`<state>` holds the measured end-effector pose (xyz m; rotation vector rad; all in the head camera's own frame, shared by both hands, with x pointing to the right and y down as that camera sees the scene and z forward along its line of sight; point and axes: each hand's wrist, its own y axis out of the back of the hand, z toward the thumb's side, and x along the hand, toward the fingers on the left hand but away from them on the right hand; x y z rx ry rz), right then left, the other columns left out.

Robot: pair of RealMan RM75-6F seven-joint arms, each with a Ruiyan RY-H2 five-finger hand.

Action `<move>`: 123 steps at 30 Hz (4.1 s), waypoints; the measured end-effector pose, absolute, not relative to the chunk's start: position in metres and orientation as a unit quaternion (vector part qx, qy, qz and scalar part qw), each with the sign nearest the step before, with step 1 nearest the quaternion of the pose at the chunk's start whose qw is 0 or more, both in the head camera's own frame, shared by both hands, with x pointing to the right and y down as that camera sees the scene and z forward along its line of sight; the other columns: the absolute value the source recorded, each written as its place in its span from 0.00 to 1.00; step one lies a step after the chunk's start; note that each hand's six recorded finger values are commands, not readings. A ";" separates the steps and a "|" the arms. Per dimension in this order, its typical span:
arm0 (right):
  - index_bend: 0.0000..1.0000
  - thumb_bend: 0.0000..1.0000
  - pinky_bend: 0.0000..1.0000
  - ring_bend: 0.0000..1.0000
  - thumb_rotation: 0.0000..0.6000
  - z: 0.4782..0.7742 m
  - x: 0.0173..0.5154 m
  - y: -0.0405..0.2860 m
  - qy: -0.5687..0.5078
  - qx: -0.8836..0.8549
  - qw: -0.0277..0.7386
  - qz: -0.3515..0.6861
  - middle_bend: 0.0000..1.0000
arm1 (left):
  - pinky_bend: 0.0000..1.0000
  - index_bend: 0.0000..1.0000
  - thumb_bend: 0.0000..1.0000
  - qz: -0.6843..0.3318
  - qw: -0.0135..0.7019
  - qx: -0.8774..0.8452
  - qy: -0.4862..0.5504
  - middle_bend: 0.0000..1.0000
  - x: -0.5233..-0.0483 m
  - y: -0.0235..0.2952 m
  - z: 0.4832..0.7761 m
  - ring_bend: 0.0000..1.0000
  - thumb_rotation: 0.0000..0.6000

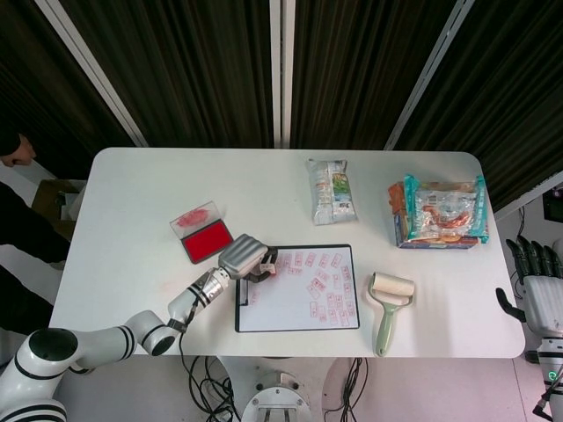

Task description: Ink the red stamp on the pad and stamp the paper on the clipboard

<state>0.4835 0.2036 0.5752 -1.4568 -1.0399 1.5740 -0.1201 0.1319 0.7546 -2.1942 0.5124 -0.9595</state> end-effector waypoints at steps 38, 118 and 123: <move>0.00 0.26 0.00 0.00 1.00 0.581 0.485 0.207 -0.395 -0.568 0.356 0.629 0.00 | 1.00 0.66 0.48 -0.371 0.345 -0.841 0.189 0.69 -0.116 0.135 0.762 1.00 1.00; 0.00 0.27 0.00 0.00 1.00 0.591 0.466 0.209 -0.377 -0.599 0.344 0.618 0.00 | 1.00 0.66 0.45 -0.458 0.311 -0.773 0.309 0.69 -0.333 0.194 0.715 1.00 1.00; 0.00 0.27 0.00 0.00 1.00 0.587 0.469 0.208 -0.381 -0.592 0.346 0.621 0.00 | 1.00 0.65 0.45 -0.471 0.297 -0.769 0.312 0.69 -0.343 0.202 0.729 1.00 1.00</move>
